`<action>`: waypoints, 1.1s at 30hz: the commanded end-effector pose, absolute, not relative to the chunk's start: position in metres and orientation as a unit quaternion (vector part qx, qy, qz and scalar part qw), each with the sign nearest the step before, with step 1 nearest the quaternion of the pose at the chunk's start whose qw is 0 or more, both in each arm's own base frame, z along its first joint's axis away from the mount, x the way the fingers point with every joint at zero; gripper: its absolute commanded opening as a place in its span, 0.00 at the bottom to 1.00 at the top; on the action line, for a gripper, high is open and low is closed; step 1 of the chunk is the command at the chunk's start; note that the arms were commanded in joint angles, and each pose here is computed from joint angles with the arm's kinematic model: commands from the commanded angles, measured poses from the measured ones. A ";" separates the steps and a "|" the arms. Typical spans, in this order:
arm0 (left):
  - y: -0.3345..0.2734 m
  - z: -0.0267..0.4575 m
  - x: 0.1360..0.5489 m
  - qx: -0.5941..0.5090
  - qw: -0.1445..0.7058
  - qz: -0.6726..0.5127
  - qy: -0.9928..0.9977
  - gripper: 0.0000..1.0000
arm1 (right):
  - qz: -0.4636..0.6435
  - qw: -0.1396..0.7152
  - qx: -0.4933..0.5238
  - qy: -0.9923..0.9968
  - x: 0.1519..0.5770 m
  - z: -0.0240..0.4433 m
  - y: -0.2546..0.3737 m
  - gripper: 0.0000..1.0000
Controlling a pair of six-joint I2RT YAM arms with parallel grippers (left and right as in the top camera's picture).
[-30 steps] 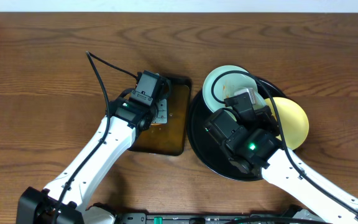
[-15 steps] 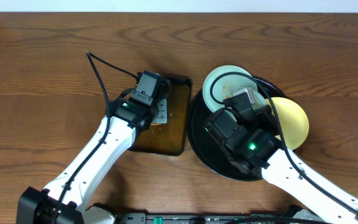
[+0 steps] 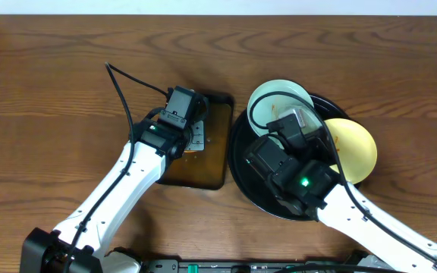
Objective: Clean dirty plates on tray and stack at the side
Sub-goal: 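Lift the green plate with right gripper and set it right of tray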
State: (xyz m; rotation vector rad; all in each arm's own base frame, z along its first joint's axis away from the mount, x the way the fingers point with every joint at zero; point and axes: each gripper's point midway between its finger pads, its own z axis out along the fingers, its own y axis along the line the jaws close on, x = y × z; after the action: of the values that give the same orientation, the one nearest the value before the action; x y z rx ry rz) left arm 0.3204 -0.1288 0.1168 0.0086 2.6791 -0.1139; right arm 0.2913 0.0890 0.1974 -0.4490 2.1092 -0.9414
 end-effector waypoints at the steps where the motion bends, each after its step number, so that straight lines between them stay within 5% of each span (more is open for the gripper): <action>1: -0.123 0.112 0.319 0.002 0.225 -0.028 0.974 0.08 | -0.317 0.388 -0.114 0.858 0.298 0.193 0.084 0.01; 19: -0.123 0.112 0.319 0.002 0.225 -0.028 0.974 0.08 | -0.134 0.309 0.245 0.909 0.333 0.178 -0.077 0.01; 33: -0.123 0.112 0.319 0.002 0.224 -0.028 0.974 0.08 | -0.116 0.255 0.516 0.809 0.272 0.146 -0.226 0.01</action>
State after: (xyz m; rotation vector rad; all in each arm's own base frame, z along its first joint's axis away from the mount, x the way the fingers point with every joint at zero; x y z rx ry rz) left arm 0.3201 -0.1288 0.1166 0.0088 2.6806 -0.1136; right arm 0.2716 -0.2130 0.1519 1.2975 2.2451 -0.3793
